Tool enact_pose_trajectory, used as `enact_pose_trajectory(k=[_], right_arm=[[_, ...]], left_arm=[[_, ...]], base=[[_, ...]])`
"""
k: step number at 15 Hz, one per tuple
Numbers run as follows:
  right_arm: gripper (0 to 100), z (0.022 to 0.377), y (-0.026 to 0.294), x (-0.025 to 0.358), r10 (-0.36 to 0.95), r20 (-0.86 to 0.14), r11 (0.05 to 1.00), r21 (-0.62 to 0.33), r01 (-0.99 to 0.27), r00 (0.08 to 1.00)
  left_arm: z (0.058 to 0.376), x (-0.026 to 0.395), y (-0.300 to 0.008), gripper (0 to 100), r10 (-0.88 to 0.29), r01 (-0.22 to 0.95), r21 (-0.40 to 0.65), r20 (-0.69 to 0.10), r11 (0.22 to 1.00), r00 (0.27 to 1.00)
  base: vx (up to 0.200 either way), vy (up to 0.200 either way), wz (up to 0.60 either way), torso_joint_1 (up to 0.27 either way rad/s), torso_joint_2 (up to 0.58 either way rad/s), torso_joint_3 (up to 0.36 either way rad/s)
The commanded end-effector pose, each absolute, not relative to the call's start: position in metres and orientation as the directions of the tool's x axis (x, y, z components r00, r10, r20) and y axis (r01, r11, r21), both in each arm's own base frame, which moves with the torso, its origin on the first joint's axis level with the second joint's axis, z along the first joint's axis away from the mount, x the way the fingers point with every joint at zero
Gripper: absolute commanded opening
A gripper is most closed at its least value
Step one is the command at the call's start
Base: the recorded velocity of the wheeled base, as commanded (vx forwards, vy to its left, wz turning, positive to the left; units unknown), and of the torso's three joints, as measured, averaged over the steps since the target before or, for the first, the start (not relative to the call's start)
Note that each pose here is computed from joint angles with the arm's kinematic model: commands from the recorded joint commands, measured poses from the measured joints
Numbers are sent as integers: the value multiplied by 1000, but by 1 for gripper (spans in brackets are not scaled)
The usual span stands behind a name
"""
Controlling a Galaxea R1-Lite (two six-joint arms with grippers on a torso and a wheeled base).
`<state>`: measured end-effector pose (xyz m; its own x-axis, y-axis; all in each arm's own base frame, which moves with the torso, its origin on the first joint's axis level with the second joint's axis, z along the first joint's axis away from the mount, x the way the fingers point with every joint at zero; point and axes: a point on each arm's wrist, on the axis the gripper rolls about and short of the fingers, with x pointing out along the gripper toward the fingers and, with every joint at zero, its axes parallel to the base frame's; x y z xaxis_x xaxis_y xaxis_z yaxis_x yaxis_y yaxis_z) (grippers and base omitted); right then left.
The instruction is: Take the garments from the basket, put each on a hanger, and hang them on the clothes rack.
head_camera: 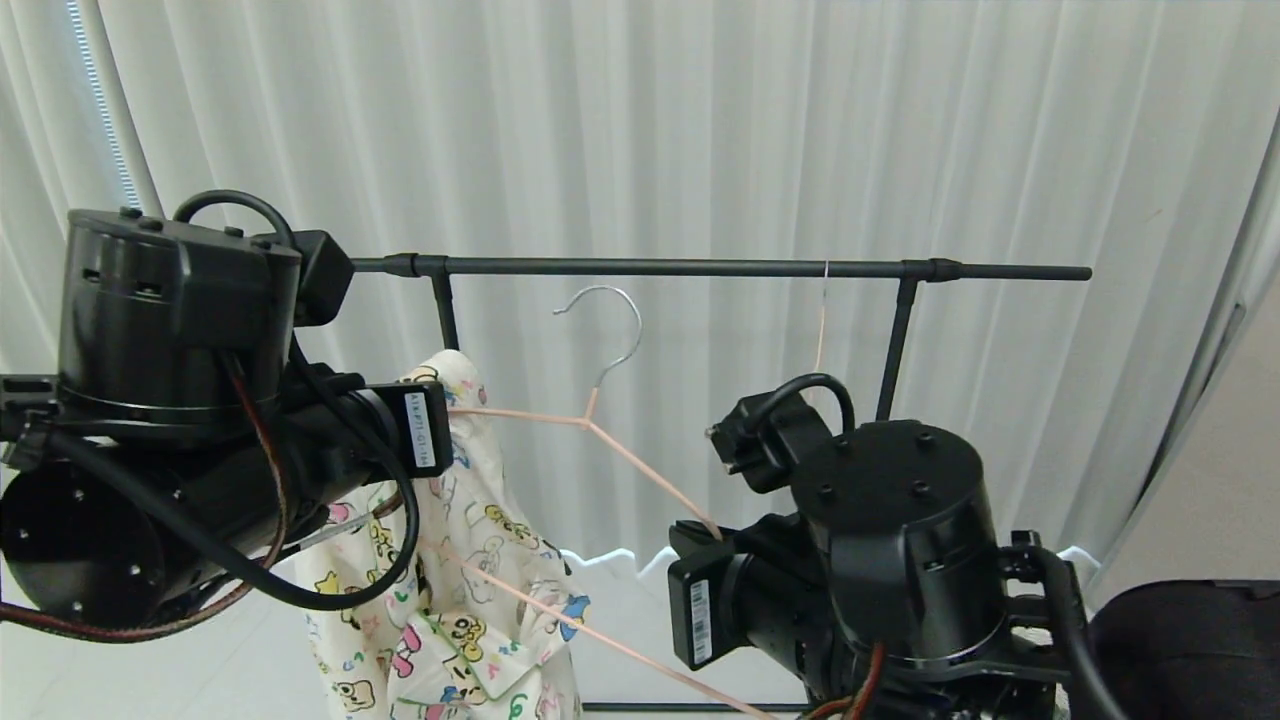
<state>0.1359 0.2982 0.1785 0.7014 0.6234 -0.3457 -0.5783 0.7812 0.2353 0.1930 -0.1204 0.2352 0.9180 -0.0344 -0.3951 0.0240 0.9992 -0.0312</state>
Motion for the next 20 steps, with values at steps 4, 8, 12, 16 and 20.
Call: enact_pose_trajectory(k=[4, 8, 12, 16, 20], right_arm=[[0, 171, 320, 131, 644, -332, 764, 238, -599, 689], [0, 172, 329, 119, 679, -310, 734, 252, -631, 666], [0, 175, 331, 111, 679, -301, 734, 247, -633, 670], [0, 190, 319, 119, 584, -246, 810, 241, -534, 774], [0, 195, 312, 134, 474, -215, 874, 233, -426, 854]], left_arm=[[246, 173, -133, 0, -137, 115, -81, -361, 990, 923], [264, 169, -137, 0, -176, 146, -118, -307, 982, 935], [278, 175, -130, 0, -145, 110, -143, -269, 984, 952], [276, 183, -115, 0, -68, 30, -136, -282, 990, 957], [277, 179, -119, 0, -96, 60, -138, -279, 989, 955]], base=[[0, 0, 0, 0, 0, 0], [0, 0, 0, 0, 0, 0], [0, 0, 0, 0, 0, 0], [0, 0, 0, 0, 0, 0], [0, 0, 0, 0, 0, 0]])
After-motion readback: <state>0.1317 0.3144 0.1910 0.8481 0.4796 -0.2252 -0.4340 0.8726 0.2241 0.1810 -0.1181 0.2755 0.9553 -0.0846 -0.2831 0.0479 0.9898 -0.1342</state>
